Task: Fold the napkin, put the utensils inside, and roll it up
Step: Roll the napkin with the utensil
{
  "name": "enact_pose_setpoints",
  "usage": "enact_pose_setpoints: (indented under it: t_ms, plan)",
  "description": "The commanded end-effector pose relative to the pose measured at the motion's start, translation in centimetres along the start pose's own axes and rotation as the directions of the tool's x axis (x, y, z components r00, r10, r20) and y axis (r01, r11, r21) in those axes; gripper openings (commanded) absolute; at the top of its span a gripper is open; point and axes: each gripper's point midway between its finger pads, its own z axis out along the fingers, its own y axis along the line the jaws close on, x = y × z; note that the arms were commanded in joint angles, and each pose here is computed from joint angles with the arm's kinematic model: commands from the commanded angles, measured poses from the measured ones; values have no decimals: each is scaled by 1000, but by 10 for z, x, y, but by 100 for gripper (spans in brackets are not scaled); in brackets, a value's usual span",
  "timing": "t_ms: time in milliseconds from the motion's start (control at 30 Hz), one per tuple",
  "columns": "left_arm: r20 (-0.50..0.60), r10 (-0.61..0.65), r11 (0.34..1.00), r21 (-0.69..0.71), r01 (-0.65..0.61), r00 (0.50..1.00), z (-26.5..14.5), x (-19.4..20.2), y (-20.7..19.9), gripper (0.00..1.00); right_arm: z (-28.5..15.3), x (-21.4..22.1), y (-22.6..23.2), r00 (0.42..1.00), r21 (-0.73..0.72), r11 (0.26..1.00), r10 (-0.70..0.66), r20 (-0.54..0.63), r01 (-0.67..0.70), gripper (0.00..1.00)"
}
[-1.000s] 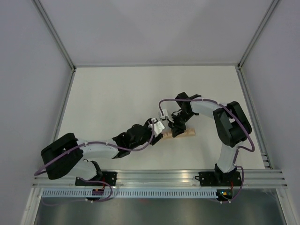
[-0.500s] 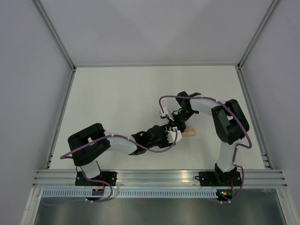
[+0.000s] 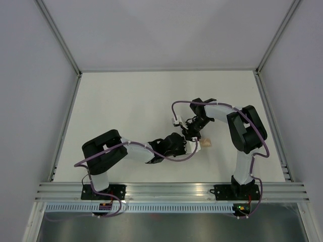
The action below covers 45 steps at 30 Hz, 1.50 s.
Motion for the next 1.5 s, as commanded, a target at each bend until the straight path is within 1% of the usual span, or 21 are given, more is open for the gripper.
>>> enact_pose_setpoints:
  t_ms: [0, 133, 200, 233, 300, 333, 433, 533, 667, 700, 867, 933, 967, 1067, 1133, 1233, 1267, 1333, 1367, 1433, 1467]
  plan:
    - [-42, 39, 993, 113, -34, 998, 8, 8, -19, 39, 16, 59, 6, 982, -54, 997, 42, -184, -52, 5]
    - [-90, 23, 979, 205, -4, 996, 10, 21, -35, 19, 14, 57, 8, 982, -61, 996, 48, -180, -60, 6]
    - [-109, 9, 974, 224, 16, 994, 11, 24, -38, 13, 13, 55, 6, 983, -61, 996, 52, -174, -64, 9]
    - [-123, 2, 971, 238, 27, 992, 13, 28, -41, 9, 13, 55, 5, 983, -59, 996, 59, -174, -71, 19]
    - [-167, -41, 963, 255, 83, 985, 14, 34, -42, 6, 9, 50, 2, 985, -48, 996, 71, -159, -80, 32]
    - [-203, -58, 959, 260, 111, 977, 15, 43, -43, 2, 7, 48, 0, 985, -39, 996, 79, -152, -86, 45]
    - [-266, -125, 950, 246, 193, 956, 16, 55, -40, 2, -5, 38, -12, 988, 2, 994, 107, -109, -107, 55]
    - [-309, -171, 945, 219, 245, 935, 14, 66, -40, 2, -28, 29, -31, 988, 66, 988, 146, -48, -142, 60]
    - [-384, -223, 942, 153, 300, 896, 15, 82, -35, 2, -70, 20, -65, 974, 189, 956, 216, 68, -226, 61]
    - [-427, -234, 937, 141, 320, 873, 12, 88, -37, 2, -91, 20, -78, 958, 242, 929, 260, 119, -282, 61]
    - [-531, -282, 932, 44, 359, 799, 15, 109, -27, 2, -157, 17, -103, 907, 369, 838, 310, 283, -402, 62]
    - [-560, -340, 914, -8, 406, 756, 16, 115, -22, 2, -193, 23, -109, 871, 427, 771, 333, 361, -472, 62]
    - [-568, -344, 914, -19, 406, 747, 16, 118, -19, 2, -198, 19, -106, 872, 436, 769, 322, 368, -468, 62]
    - [-606, -443, 872, -118, 476, 661, 15, 128, -7, 2, -232, 22, -100, 839, 477, 709, 318, 441, -519, 63]
    - [-624, -482, 852, -168, 496, 615, 14, 136, -4, 3, -244, 17, -91, 834, 487, 701, 298, 464, -522, 63]
    - [-646, -561, 798, -254, 547, 518, 11, 146, 4, 4, -254, 16, -80, 831, 502, 687, 288, 476, -525, 63]
    - [-647, -607, 760, -305, 573, 460, 8, 149, 10, 4, -254, 17, -77, 827, 503, 680, 295, 479, -534, 63]
    - [-644, -647, 724, -350, 594, 409, 6, 154, 14, 4, -259, 13, -69, 831, 516, 676, 282, 479, -527, 63]
    - [-627, -686, 684, -385, 619, 369, 4, 156, 18, 4, -259, 13, -67, 831, 515, 676, 282, 479, -527, 63]
    - [-624, -723, 633, -426, 646, 297, -2, 160, 18, 6, -262, 10, -61, 829, 521, 671, 277, 485, -529, 63]
    - [-604, -759, 581, -459, 672, 243, -2, 162, 21, 6, -261, 9, -59, 829, 518, 673, 276, 487, -528, 63]
